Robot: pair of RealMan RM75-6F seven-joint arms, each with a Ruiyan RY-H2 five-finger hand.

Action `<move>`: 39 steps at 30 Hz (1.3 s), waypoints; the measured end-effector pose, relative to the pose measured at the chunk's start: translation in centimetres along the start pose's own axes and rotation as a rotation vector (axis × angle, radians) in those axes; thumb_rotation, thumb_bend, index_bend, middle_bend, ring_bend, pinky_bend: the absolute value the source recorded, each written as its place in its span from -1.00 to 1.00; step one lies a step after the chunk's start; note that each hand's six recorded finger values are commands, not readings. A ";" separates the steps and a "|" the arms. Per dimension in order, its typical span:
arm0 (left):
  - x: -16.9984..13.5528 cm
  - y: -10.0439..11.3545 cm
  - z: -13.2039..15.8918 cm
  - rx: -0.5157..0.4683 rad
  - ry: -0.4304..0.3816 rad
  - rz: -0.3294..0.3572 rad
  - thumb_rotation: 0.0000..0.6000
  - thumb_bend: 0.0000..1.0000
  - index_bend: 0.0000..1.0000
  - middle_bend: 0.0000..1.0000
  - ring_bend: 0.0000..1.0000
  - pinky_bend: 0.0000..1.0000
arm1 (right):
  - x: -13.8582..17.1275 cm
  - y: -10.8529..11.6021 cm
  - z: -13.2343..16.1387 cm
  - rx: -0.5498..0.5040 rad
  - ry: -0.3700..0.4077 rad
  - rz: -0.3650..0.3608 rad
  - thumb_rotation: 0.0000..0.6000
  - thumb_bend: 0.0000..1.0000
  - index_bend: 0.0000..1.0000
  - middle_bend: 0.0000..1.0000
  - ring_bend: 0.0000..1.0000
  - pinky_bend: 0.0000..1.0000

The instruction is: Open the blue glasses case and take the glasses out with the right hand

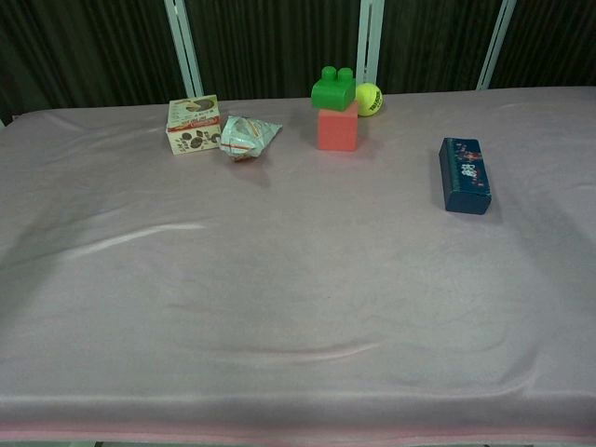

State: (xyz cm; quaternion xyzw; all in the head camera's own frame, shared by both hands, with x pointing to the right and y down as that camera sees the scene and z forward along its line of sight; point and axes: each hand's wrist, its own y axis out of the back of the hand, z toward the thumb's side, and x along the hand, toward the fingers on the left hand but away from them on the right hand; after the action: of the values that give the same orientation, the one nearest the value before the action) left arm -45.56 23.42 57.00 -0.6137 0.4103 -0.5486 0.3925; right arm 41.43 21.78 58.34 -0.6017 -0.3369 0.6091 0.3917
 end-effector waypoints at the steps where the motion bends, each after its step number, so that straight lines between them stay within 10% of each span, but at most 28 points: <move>1: 0.0 0.0 0.0 -0.001 0.000 -0.002 1.00 -0.18 -1.00 -1.00 -1.00 -0.96 | 0.0 0.0 0.0 0.001 -0.001 0.001 1.00 -0.39 -1.00 -1.00 -1.00 -1.00; 19: 0.9 -0.4 -0.5 -0.003 0.025 -0.018 1.00 -0.18 -1.00 -1.00 -1.00 -0.96 | -5.3 -0.4 1.1 0.202 0.074 -0.004 1.00 -0.39 -1.00 -1.00 -1.00 -1.00; 39: 4.1 -1.8 -3.1 -0.026 0.144 -0.101 1.00 -0.18 -1.00 -1.00 -1.00 -0.97 | -22.2 -3.9 11.2 0.745 0.308 0.126 1.00 -0.39 -1.00 -1.00 -1.00 -1.00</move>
State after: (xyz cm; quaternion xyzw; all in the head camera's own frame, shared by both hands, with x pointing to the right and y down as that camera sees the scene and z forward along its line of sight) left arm -48.28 20.10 60.36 -0.5978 0.4128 -0.6051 0.3258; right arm 29.90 4.73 72.74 -0.5221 0.0069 0.6152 0.5907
